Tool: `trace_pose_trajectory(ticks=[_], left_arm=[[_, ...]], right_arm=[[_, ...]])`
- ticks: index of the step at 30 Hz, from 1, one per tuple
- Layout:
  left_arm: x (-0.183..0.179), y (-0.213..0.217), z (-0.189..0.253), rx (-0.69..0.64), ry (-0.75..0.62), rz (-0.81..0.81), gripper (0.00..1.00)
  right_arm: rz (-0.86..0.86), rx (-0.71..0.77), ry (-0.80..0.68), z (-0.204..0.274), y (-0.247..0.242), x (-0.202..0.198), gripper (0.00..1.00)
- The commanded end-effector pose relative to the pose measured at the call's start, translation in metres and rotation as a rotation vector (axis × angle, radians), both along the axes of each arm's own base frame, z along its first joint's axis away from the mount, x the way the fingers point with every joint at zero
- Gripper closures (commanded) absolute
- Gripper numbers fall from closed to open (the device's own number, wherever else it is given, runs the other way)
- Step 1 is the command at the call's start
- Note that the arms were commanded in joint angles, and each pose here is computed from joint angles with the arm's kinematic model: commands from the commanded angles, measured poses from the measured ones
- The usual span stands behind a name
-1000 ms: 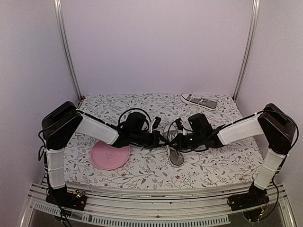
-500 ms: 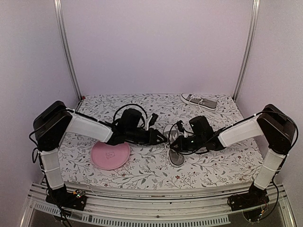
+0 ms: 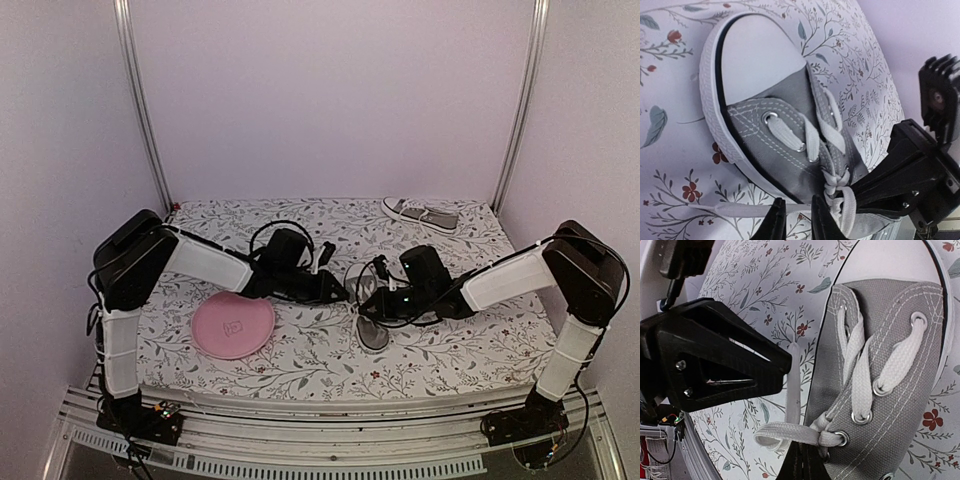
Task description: Tie the shoes
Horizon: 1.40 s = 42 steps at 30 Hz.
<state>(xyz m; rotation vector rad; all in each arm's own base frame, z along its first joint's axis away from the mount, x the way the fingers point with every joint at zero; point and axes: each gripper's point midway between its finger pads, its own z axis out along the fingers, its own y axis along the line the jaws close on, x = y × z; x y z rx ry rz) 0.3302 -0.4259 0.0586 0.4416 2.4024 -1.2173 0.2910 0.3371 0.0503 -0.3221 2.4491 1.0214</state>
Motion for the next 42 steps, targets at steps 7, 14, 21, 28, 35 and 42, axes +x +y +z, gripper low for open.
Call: trace_pose_trajectory(ticks=[7,14,21,28,35,42], left_arm=[[-0.008,-0.011,-0.004,-0.003,-0.003,-0.092,0.83],[-0.015,-0.018,-0.003,-0.003,-0.021,-0.133,0.83],[-0.023,-0.026,-0.002,-0.009,-0.034,-0.164,0.81],[-0.029,-0.032,-0.003,-0.028,-0.039,-0.19,0.81],[-0.037,-0.034,-0.007,-0.067,-0.004,-0.207,0.81],[-0.043,-0.037,-0.007,-0.12,0.018,-0.228,0.8]], right_arm=[[-0.026,-0.028,0.023,-0.01,-0.007,-0.002,0.98],[-0.027,-0.027,0.024,-0.01,-0.007,-0.001,0.98],[-0.028,-0.026,0.025,-0.01,-0.006,-0.001,0.98],[-0.029,-0.023,0.023,-0.009,-0.006,-0.001,0.98],[-0.032,-0.017,0.023,-0.009,-0.006,-0.001,0.98],[-0.024,0.018,0.018,-0.009,-0.005,-0.005,0.98]])
